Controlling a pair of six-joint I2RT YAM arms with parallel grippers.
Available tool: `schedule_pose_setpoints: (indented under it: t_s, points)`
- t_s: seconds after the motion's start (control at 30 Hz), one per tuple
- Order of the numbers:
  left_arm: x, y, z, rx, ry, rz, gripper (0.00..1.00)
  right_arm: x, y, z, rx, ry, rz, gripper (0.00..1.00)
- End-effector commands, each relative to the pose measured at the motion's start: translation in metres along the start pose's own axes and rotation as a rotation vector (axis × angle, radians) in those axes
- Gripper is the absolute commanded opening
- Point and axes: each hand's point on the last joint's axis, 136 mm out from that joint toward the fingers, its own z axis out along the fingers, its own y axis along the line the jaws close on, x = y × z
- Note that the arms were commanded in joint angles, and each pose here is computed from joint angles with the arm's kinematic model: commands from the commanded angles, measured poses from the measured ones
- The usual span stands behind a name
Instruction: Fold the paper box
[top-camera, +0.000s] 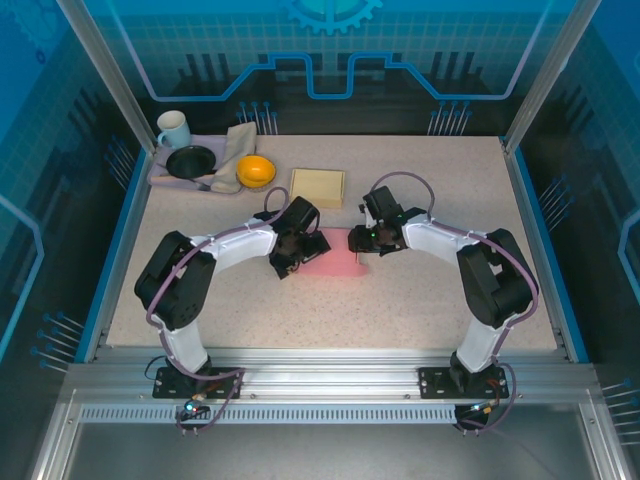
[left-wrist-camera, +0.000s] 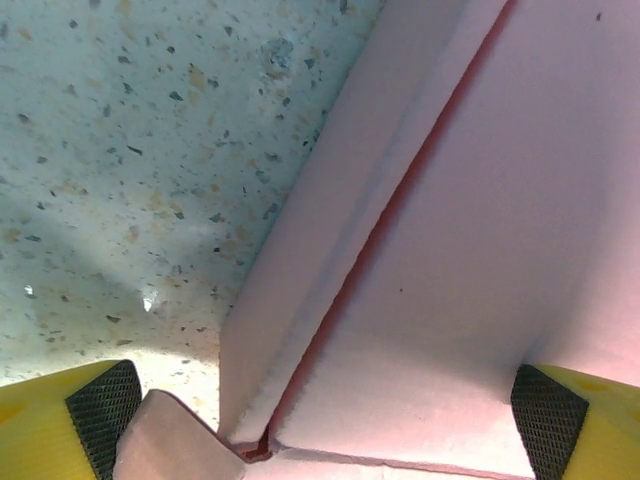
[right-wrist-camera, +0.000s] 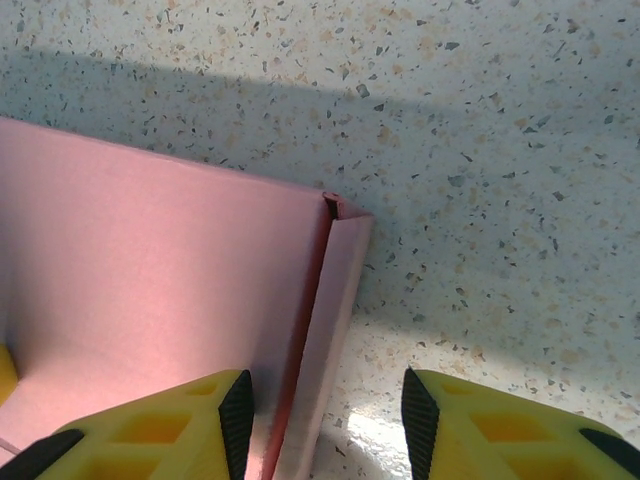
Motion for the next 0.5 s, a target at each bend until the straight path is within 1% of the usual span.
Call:
schedule_pose_setpoints:
  t_s: [0.0,0.13,0.27,0.47]
  points:
    - [0.0027,-0.005,-0.0003,0.035,0.017,-0.051,0.99,0.0098,-0.0081,0.0067,0.012,0.041,-0.003,0.46]
    - [-0.0007,-0.0077,-0.0046,0.038,-0.001,-0.048,0.99,0.0111,-0.0088,0.0073,0.009,0.041,0.001,0.46]
    - [-0.0045,-0.008,-0.0088,0.01,-0.012,-0.036,0.99,0.0125,-0.0101,0.007,0.012,0.042,0.001,0.46]
    - [-0.0055,-0.0106,-0.002,0.0,-0.002,-0.03,0.98,0.0113,-0.0093,0.0057,0.008,0.038,0.0,0.46]
